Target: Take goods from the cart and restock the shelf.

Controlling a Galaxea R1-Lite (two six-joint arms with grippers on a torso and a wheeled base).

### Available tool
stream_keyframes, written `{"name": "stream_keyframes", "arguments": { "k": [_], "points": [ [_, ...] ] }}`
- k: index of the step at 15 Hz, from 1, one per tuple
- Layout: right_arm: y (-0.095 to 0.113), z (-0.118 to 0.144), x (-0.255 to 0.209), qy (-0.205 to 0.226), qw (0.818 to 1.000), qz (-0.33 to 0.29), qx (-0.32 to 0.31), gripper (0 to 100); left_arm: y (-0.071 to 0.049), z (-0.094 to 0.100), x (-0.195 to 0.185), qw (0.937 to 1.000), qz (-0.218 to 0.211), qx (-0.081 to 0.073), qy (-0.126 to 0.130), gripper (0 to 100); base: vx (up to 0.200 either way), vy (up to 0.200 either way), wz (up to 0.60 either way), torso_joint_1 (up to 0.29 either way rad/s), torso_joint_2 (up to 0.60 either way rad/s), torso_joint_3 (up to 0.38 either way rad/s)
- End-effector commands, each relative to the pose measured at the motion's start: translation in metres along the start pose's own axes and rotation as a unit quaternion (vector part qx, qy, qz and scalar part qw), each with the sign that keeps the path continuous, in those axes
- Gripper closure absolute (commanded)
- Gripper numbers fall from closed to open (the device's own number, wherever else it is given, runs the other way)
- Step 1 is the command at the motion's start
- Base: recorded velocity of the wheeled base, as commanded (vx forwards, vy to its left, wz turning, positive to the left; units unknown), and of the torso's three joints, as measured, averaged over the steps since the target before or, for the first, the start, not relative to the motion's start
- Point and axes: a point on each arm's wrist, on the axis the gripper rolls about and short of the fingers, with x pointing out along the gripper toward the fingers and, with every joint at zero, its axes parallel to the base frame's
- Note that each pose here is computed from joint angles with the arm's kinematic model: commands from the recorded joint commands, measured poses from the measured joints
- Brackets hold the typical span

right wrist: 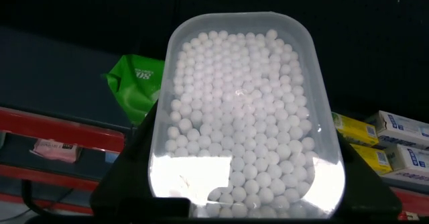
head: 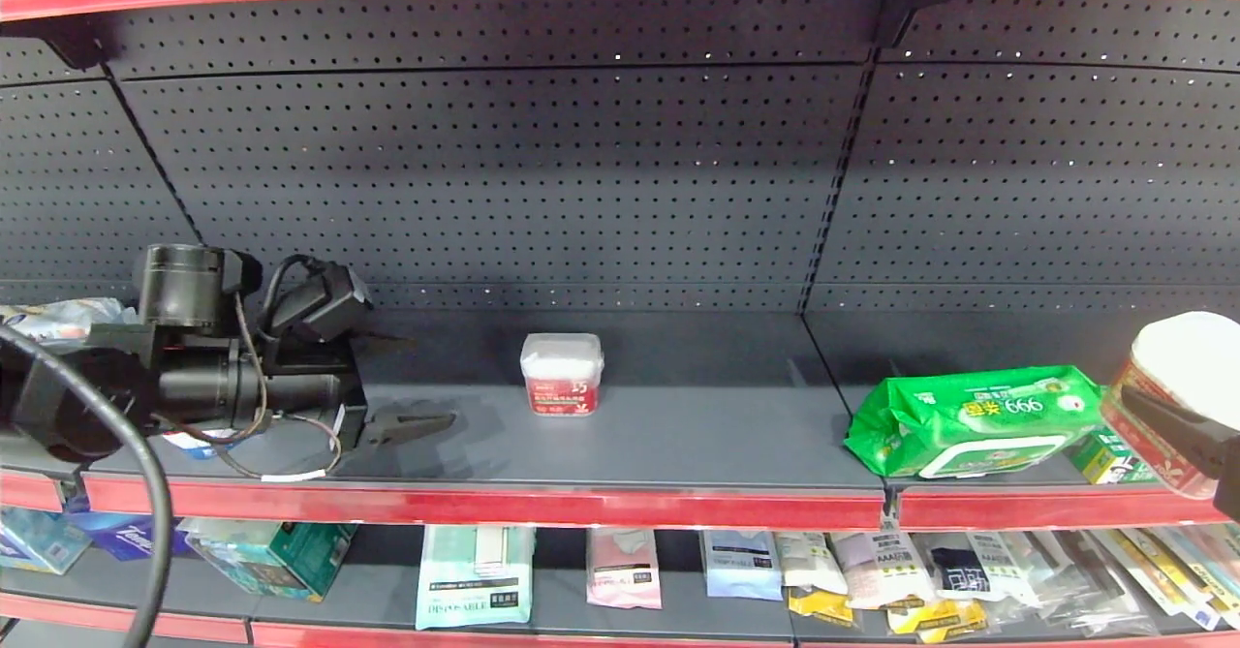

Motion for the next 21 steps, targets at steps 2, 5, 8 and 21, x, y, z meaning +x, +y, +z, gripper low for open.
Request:
{"name": "stream_keyframes", "arguments": {
  "k": [2,5,8,21],
  "points": [
    [-0.001,-0.001,-0.001,0.001,1.0,-0.007,0.001,100,0.026,-0.013,0.043,0.999,-0.043,-0.007,-0.008,0,0.0,0.0,0.0,0.0,0.0,0.0],
    [-0.001,-0.003,-0.001,0.007,1.0,-0.013,-0.001,100,0.032,-0.016,0.066,0.9976,-0.068,-0.003,-0.016,0,0.0,0.0,0.0,0.0,0.0,0.0],
    [0.0,-0.005,0.001,0.012,1.0,-0.013,-0.002,100,0.038,-0.014,0.088,0.9953,-0.091,0.009,-0.032,0,0.0,0.0,0.0,0.0,0.0,0.0],
    [-0.001,-0.009,0.006,0.03,0.999,-0.011,-0.003,100,0.051,-0.005,0.157,0.99,-0.12,0.047,-0.057,0,0.0,0.0,0.0,0.0,0.0,0.0]
  ]
}}
